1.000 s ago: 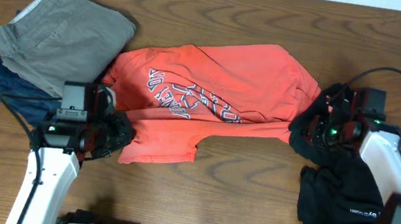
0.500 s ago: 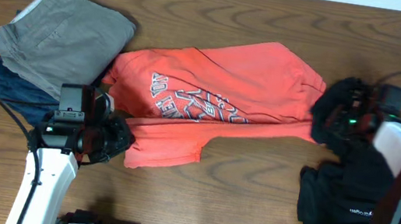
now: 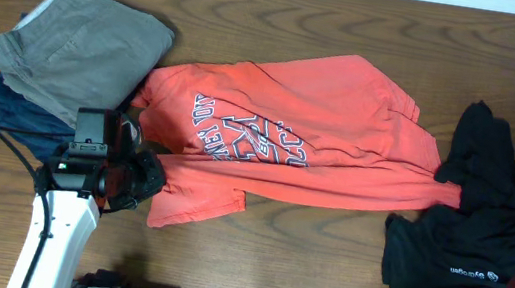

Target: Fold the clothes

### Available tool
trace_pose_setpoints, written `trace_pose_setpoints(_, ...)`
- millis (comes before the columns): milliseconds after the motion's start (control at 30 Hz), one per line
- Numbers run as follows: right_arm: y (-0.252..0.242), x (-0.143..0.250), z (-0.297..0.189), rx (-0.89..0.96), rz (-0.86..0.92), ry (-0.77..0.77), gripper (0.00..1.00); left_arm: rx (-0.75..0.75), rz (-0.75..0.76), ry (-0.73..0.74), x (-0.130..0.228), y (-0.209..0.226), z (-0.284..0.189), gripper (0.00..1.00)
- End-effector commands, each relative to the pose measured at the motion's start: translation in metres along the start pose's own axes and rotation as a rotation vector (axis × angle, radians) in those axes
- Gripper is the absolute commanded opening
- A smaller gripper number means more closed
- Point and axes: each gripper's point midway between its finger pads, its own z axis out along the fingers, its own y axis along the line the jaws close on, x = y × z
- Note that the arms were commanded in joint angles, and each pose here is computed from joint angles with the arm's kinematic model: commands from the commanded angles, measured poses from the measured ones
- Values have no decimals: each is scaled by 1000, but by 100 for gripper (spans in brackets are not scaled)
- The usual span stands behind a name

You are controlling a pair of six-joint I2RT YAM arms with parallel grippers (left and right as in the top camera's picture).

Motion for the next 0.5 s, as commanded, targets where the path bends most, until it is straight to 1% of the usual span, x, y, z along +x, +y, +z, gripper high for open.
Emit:
trace_pose_setpoints(0, 57, 19, -22, -281, -112, 98, 60, -21, -9, -15, -2, 5, -1, 6)
trace_pose_setpoints(67, 93, 47, -42, -459, -248, 176, 59, -21, -9, -14, -2, 5, -1, 6)
trace_pose_setpoints(133, 105, 74, -47, -479, -354, 239, 60, -21, -9, -15, -2, 5, -1, 6)
trace_pose_setpoints(233, 102, 112, -38, -352, -484, 320, 63, -21, -9, -15, -2, 5, -1, 6)
trace_pose_setpoints(333, 98, 145, -27, -262, -540, 380, 62, -21, -9, -14, -2, 5, -1, 6)
trace_pose_setpoints(400, 88, 156, -18, -187, -508, 399, 63, -21, -9, -14, -2, 5, -1, 6)
trace_pose_setpoints(467, 61, 154, -5, -26, -414, 374, 63, -21, -9, -14, -2, 5, -1, 6)
